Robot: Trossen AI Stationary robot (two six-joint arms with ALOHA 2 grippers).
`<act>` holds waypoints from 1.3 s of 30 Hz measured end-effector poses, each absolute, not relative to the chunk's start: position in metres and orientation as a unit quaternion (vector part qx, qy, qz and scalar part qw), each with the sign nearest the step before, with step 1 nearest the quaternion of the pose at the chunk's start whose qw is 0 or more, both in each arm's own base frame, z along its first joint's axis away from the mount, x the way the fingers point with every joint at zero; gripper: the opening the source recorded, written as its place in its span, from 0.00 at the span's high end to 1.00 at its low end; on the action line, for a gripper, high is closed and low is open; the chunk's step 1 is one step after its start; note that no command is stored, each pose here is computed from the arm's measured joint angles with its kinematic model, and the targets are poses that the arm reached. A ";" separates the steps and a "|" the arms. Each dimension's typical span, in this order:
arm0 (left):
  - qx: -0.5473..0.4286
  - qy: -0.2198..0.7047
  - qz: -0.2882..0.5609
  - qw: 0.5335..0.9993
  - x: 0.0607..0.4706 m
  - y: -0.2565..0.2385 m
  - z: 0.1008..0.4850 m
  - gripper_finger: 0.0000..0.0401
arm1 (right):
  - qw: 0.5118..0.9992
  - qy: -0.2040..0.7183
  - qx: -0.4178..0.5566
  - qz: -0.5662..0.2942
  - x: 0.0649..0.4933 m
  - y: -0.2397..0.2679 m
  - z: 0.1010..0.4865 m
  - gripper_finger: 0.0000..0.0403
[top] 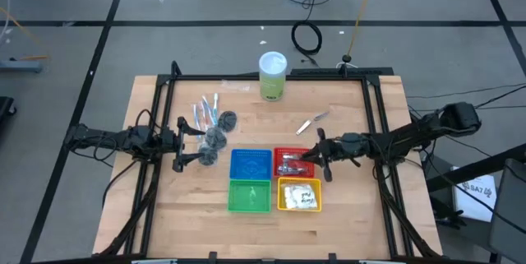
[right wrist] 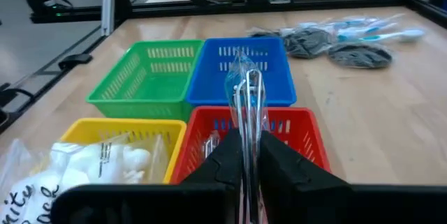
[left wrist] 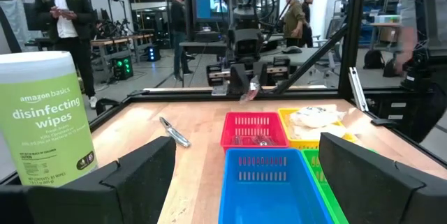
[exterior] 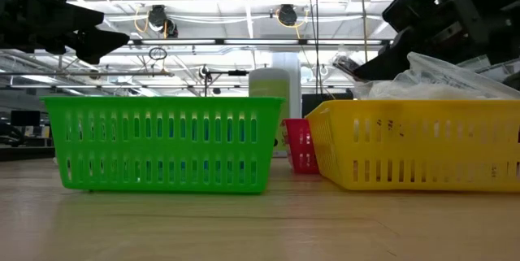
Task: Pick & Place Travel size toiletries
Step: Put the nail cutter into the red basket
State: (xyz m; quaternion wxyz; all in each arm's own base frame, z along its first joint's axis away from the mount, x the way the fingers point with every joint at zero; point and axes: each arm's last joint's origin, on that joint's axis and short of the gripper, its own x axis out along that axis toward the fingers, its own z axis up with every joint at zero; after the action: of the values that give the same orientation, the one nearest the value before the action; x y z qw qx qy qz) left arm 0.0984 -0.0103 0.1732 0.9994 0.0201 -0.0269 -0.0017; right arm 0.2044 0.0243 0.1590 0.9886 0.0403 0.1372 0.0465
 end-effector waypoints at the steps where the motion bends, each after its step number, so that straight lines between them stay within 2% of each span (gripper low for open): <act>1: 0.020 -0.027 -0.001 0.999 0.098 -0.010 0.173 0.14 | 0.989 0.137 0.040 0.046 0.204 0.027 0.159 0.96; 11: 0.020 -0.027 -0.001 0.999 0.098 -0.010 0.173 0.14 | 0.986 0.148 0.040 0.071 0.203 0.042 0.155 0.96; 19: 0.020 -0.027 -0.002 0.999 0.098 -0.010 0.173 0.14 | 0.986 0.150 0.051 0.051 0.208 0.041 0.159 0.96; 30: 0.020 -0.027 -0.002 0.999 0.098 -0.010 0.173 0.14 | 0.960 0.274 -0.007 0.052 0.248 0.049 0.159 0.96; 39: 0.020 -0.027 -0.002 0.999 0.098 -0.010 0.173 0.14 | 0.954 0.297 -0.012 0.051 0.253 0.050 0.149 0.96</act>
State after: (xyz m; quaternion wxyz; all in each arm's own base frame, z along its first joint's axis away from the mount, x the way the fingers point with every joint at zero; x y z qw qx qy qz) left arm 0.0984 -0.0102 0.1733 0.9994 0.0201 -0.0271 -0.0016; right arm 0.2534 0.0501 0.1492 0.9535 -0.0122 0.2967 0.0512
